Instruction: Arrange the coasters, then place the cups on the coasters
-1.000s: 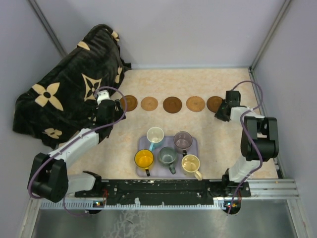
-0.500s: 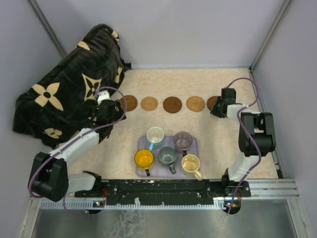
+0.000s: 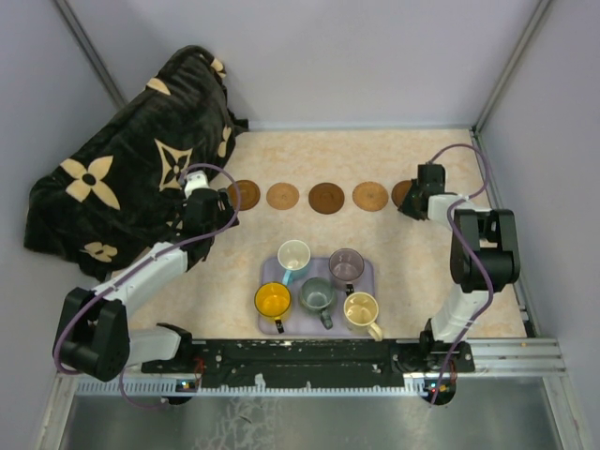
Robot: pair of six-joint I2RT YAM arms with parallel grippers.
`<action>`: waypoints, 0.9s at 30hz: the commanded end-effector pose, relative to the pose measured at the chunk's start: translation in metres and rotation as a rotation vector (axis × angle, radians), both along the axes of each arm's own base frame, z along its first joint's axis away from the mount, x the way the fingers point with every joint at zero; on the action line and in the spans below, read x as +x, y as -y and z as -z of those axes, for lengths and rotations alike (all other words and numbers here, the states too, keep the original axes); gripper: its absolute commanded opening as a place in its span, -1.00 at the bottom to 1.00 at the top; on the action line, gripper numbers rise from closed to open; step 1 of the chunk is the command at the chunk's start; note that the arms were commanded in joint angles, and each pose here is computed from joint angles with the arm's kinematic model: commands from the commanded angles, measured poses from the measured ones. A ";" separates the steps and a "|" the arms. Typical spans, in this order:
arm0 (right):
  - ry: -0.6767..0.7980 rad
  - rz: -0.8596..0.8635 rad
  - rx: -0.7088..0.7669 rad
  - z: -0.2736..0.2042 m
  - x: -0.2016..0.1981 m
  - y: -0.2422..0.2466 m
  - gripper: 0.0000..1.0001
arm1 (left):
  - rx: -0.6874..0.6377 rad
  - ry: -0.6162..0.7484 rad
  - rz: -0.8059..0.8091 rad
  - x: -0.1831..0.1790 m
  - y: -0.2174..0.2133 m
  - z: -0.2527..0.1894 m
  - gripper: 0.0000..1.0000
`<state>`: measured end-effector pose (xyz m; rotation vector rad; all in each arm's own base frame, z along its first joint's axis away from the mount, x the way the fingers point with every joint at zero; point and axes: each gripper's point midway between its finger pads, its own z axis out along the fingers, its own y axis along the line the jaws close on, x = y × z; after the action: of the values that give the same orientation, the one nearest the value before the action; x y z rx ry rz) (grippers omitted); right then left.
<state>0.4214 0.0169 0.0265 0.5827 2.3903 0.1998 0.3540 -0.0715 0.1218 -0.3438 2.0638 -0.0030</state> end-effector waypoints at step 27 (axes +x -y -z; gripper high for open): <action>0.018 -0.372 -0.088 -0.050 -0.023 -0.129 -0.54 | -0.098 -0.051 0.225 -0.012 0.042 0.012 0.76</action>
<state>0.3859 0.1275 0.0709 0.1571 2.4620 0.2476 0.3444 -0.1139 0.1034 -0.1462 2.1762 -0.2159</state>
